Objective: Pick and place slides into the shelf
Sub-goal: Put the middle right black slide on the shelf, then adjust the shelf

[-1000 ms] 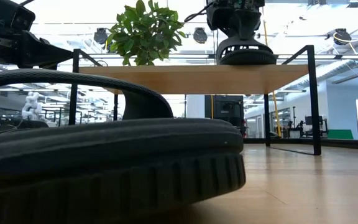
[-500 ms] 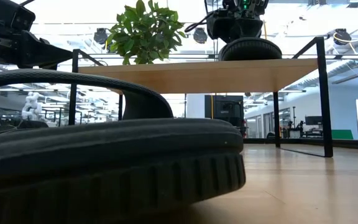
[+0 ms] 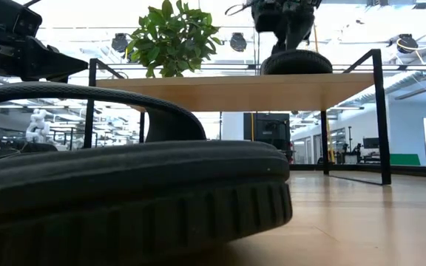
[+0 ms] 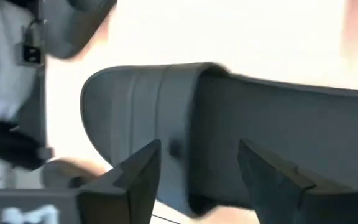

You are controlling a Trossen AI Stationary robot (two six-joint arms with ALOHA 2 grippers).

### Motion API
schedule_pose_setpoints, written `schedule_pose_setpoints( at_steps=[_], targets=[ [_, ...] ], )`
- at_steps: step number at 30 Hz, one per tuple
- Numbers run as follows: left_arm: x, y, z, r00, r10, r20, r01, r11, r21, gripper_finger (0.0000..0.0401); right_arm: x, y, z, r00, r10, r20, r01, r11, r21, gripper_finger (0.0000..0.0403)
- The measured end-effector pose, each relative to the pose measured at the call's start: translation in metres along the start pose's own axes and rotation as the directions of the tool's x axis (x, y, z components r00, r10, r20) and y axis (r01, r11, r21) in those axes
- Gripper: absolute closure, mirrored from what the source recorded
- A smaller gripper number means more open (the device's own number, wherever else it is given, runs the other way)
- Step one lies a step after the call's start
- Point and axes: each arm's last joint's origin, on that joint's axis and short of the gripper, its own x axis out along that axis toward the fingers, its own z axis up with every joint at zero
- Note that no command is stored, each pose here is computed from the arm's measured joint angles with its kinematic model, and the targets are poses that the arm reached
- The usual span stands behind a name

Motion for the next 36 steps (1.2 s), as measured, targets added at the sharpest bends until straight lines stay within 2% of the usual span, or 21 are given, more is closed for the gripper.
schedule_pose_setpoints(
  at_steps=[4, 7, 9, 13, 16, 18, 23, 26, 30, 33, 36],
  targets=[
    [0.0, 0.0, 0.0, 1.0, 0.0, 0.0, 0.0, 1.0, 0.006, 0.0368, -0.03, 0.022, -0.011, 0.989, -0.082, 0.12, 0.089, 0.995, -0.054, 0.0186],
    [0.0, 0.0, 0.0, 1.0, 0.001, 0.0, -0.001, 1.0, 0.007, 0.0368, -0.05, 0.042, -0.018, 0.961, -0.154, 0.229, 0.182, 0.977, -0.109, 0.0201],
    [0.0, 0.0, 0.0, 1.0, 0.001, 0.001, -0.001, 1.0, 0.008, 0.0368, -0.062, 0.059, -0.022, 0.929, -0.192, 0.315, 0.242, 0.962, -0.129, 0.0222],
    [0.0, 0.0, 0.0, 1.0, 0.0, 0.002, -0.001, 1.0, 0.009, 0.0368, -0.071, 0.091, -0.037, 0.907, -0.143, 0.397, 0.24, 0.948, -0.207, 0.0293],
    [0.0, 0.0, 0.0, 1.0, 0.001, 0.004, -0.002, 1.0, 0.019, 0.0368, -0.06, 0.108, -0.045, 0.908, -0.115, 0.402, 0.232, 0.938, -0.256, 0.0371],
    [0.0, 0.0, 0.0, 1.0, 0.002, 0.004, -0.002, 1.0, 0.028, 0.0368, -0.046, 0.117, -0.046, 0.901, -0.13, 0.415, 0.259, 0.927, -0.272, 0.0391],
    [0.0, 0.0, 0.002, 1.0, 0.005, 0.02, -0.006, 0.999, 0.034, 0.0368, -0.004, 0.139, -0.05, 0.899, -0.143, 0.413, 0.276, 0.918, -0.283, 0.0398],
    [0.0, 0.002, 0.009, 0.995, 0.021, 0.096, -0.023, 0.999, 0.027, 0.0368, 0.017, 0.159, -0.056, 0.884, -0.189, 0.427, 0.324, 0.907, -0.27, 0.0401],
    [-0.002, 0.004, 0.02, 0.978, 0.043, 0.206, -0.04, 0.999, -0.018, 0.0368, 0.035, 0.188, -0.071, 0.811, -0.347, 0.471, 0.485, 0.849, -0.209, 0.0402],
    [-0.003, 0.005, 0.023, 0.971, 0.049, 0.235, -0.04, 0.998, -0.042, 0.0368, 0.045, 0.209, -0.084, 0.783, -0.352, 0.513, 0.504, 0.843, -0.191, 0.0401],
    [-0.003, 0.005, 0.023, 0.97, 0.049, 0.237, -0.041, 0.998, -0.041, 0.0368, 0.062, 0.226, -0.094, 0.724, -0.344, 0.597, 0.542, 0.82, -0.184, 0.0402]
  ],
)
